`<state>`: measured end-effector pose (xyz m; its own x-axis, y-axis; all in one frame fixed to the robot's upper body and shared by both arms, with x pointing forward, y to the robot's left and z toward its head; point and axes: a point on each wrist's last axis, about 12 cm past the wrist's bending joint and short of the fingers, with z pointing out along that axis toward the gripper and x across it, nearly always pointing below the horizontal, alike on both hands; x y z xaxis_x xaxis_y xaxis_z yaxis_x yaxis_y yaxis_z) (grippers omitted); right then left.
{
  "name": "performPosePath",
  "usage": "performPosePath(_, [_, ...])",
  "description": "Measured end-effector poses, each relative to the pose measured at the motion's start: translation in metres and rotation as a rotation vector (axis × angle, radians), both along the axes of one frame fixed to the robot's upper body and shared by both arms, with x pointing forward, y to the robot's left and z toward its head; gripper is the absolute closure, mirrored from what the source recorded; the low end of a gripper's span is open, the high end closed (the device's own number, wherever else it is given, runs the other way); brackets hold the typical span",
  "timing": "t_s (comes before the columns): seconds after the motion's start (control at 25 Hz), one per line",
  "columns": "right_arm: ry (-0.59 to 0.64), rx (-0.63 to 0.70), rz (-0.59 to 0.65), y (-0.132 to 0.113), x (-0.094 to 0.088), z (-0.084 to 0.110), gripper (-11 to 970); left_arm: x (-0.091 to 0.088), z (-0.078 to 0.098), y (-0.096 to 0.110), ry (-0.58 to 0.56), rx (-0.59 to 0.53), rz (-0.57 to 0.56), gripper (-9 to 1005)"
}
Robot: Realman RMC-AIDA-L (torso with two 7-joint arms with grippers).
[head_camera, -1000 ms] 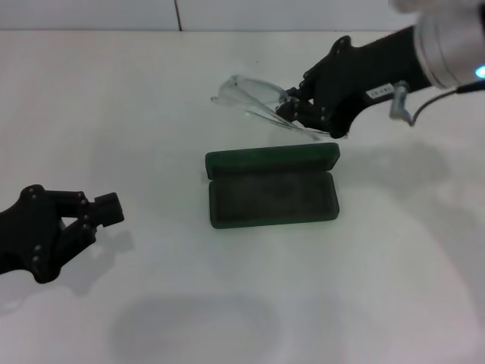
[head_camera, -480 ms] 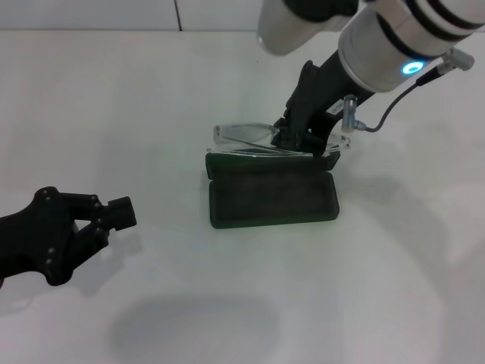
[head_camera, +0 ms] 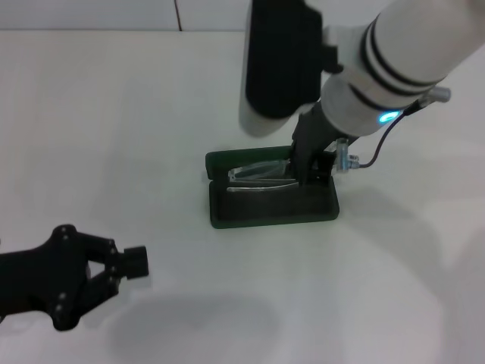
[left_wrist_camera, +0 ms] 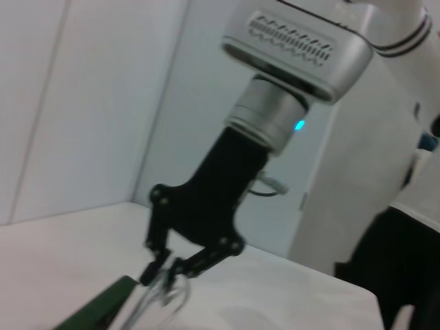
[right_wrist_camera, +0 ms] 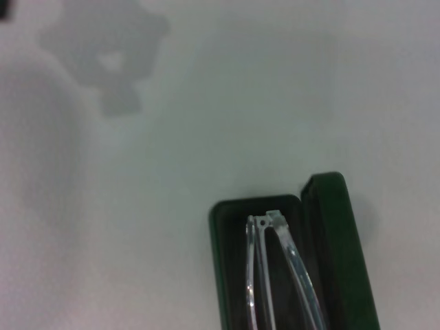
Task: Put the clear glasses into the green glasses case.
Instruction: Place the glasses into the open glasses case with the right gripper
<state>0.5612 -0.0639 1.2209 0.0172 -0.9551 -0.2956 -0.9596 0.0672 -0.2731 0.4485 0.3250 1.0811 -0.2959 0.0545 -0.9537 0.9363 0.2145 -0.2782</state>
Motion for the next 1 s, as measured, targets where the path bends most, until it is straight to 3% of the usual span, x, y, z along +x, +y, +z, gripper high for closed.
performPosePath(0.52, [-0.078,-0.018,0.028,0.015,0.000,-0.015,833,-0.004,0.002,-0.003,-0.072,0.005,-0.073,938])
performPosePath(1.0, [-0.083,-0.019,0.032,0.018,0.002,-0.024,831,0.004,-0.002,0.004,-0.112,0.055,0.017,938])
